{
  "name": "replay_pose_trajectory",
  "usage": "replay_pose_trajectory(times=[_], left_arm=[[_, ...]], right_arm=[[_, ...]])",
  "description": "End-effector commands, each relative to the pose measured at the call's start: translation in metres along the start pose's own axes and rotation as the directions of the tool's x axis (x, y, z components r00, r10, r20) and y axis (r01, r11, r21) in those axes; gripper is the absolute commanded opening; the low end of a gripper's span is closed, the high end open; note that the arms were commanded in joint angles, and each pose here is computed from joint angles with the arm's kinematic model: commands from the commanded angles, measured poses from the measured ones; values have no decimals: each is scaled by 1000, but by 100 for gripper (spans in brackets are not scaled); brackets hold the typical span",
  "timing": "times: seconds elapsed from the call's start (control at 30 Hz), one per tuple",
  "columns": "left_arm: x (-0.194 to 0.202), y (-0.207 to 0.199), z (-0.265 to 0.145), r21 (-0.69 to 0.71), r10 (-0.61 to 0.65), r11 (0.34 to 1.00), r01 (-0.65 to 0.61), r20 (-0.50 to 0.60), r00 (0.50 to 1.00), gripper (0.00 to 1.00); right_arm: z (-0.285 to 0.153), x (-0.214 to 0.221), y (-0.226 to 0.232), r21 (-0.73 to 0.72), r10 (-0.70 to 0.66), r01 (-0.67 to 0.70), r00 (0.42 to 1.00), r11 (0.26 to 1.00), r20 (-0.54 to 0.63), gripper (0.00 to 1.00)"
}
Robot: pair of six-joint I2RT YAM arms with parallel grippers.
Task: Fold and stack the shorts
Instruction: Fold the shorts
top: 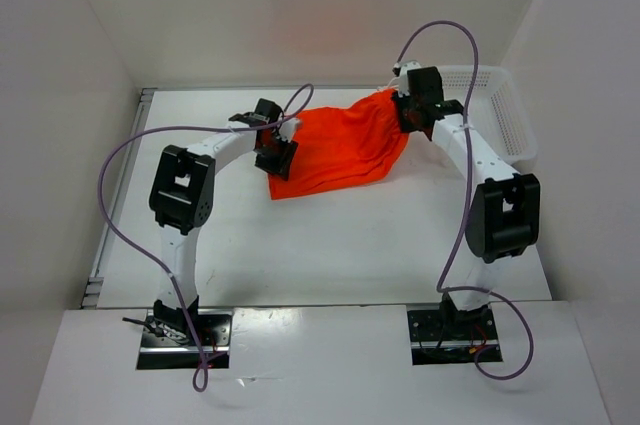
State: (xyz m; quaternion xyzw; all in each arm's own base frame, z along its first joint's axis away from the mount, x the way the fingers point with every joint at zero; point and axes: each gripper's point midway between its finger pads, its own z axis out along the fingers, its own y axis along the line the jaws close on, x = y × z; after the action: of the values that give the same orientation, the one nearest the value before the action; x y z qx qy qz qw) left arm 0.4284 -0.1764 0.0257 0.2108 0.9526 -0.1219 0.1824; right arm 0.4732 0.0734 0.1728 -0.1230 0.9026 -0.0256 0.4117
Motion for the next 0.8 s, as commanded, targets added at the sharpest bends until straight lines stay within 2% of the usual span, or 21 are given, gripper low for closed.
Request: replay_pose_trajectory(times=[0.0, 0.13, 0.23, 0.33, 0.5, 0.6, 0.77], left_arm=[[14, -14, 17, 88, -9, 996, 14, -62, 998, 55], [12, -9, 14, 60, -7, 998, 10, -55, 998, 55], [8, -3, 7, 43, -14, 999, 15, -33, 999, 55], [7, 6, -2, 33, -31, 999, 32, -12, 999, 55], [11, 22, -5, 18, -65, 998, 65, -6, 998, 55], [15, 28, -7, 22, -82, 996, 82, -3, 997, 55], [16, 37, -14, 29, -107, 994, 106, 14, 994, 55]], right_arm=[[-28, -50, 17, -14, -3, 4, 993, 1000, 117, 0], [-24, -52, 100, -83, -111, 121, 987, 989, 119, 0], [-14, -42, 141, -112, -146, 157, 984, 981, 100, 0], [-7, -40, 155, -98, -148, 156, 985, 983, 91, 0], [2, -37, 205, -145, -179, 191, 980, 971, 92, 0], [12, -36, 221, -146, -150, 161, 985, 976, 89, 0], [19, -50, 213, -73, -113, 122, 987, 990, 114, 0]])
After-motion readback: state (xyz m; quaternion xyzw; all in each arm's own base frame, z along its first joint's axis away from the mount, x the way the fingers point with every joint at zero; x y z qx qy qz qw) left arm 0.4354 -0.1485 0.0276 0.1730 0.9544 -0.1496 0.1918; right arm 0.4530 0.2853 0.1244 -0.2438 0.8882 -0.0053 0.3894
